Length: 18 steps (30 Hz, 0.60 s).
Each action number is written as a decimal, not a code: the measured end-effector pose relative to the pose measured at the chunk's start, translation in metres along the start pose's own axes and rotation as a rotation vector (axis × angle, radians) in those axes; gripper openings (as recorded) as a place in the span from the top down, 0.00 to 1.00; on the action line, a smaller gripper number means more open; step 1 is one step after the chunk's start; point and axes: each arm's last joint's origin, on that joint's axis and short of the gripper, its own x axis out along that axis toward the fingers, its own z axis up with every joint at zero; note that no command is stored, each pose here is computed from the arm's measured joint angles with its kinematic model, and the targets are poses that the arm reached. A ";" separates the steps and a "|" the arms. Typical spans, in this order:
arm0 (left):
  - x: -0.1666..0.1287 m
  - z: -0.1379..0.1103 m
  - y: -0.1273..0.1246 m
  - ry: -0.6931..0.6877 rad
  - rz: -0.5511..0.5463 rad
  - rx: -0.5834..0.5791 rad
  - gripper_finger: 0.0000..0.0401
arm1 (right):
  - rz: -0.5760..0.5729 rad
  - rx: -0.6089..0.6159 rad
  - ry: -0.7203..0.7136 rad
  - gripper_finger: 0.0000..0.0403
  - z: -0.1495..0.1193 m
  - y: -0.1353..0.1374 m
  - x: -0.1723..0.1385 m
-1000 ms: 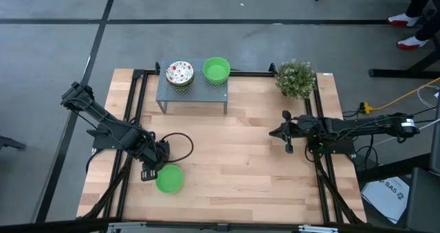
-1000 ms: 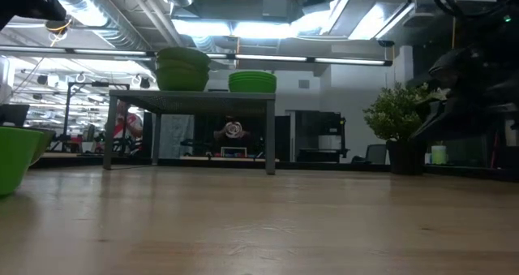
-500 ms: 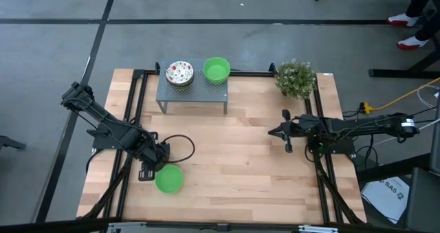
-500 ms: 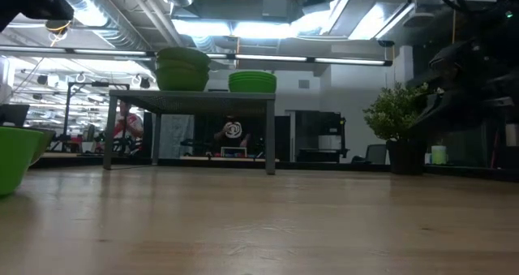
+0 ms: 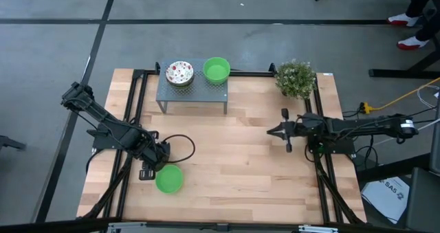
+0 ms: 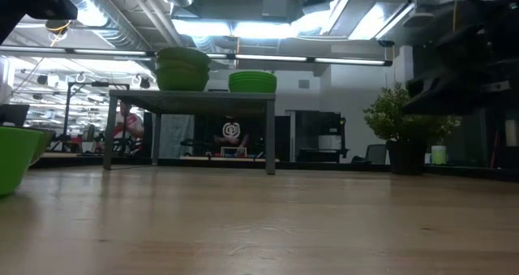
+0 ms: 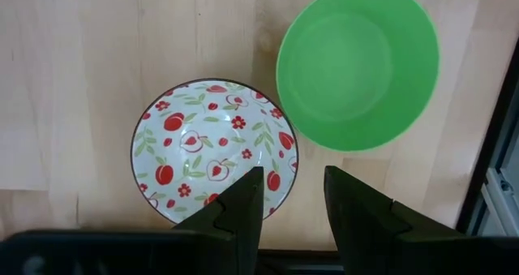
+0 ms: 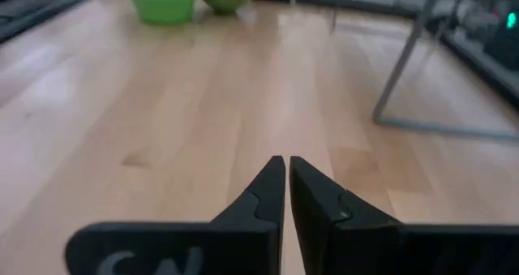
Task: Pick & Place Mini bowls
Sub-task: Stack the white bowl on top of the white bowl on the shelf
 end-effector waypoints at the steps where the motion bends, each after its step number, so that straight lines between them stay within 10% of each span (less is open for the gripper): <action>1: 0.000 0.000 0.000 0.000 0.000 -0.006 0.69 | 0.001 -0.008 -0.017 0.94 0.001 0.000 -0.001; 18: 0.000 0.000 0.000 0.010 -0.011 0.019 0.69 | -0.125 -0.071 -0.087 0.94 0.006 -0.006 -0.018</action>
